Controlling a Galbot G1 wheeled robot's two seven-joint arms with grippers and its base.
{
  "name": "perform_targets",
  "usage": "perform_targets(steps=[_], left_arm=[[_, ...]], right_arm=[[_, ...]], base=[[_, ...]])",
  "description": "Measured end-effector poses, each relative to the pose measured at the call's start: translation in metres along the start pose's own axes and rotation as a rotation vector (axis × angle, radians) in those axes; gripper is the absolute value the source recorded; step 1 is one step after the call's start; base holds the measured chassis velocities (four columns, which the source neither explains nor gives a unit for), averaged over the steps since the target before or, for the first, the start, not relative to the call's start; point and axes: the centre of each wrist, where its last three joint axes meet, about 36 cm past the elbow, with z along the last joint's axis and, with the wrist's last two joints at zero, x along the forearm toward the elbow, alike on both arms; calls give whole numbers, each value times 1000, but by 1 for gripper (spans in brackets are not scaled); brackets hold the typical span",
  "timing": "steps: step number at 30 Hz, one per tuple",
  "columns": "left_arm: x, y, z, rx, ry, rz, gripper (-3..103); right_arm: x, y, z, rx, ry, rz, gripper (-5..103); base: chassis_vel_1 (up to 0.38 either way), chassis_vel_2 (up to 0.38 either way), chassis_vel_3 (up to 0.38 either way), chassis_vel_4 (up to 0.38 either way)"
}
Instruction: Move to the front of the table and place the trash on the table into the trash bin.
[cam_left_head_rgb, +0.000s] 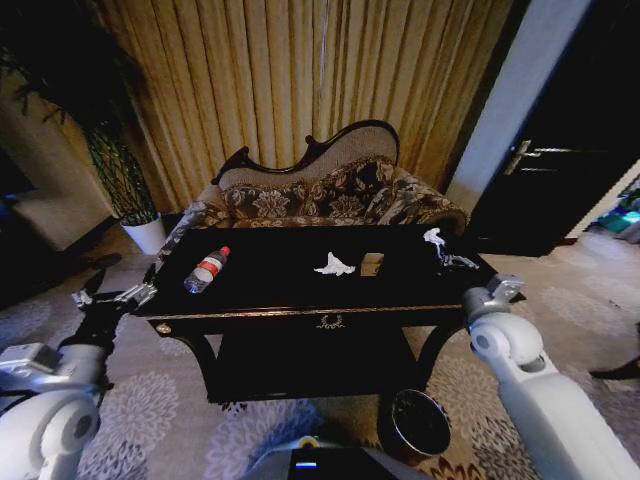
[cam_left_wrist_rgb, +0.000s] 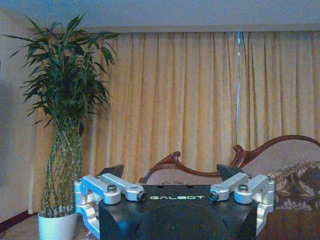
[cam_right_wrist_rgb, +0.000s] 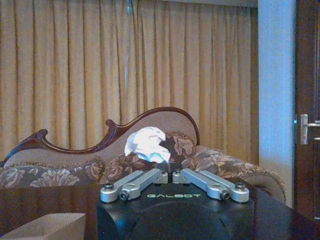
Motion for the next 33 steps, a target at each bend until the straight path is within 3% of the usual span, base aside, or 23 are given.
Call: perform_targets(steps=[17,33], left_arm=[[-3,0,0,-1,0,12,100],[-3,-1,-1,-7,0,20,100]], right_arm=[[18,9,0,-6,9,-11,0],[20,7,1,-13,13,0,0]], base=[[0,0,0,0],[91,-84,-87,92]])
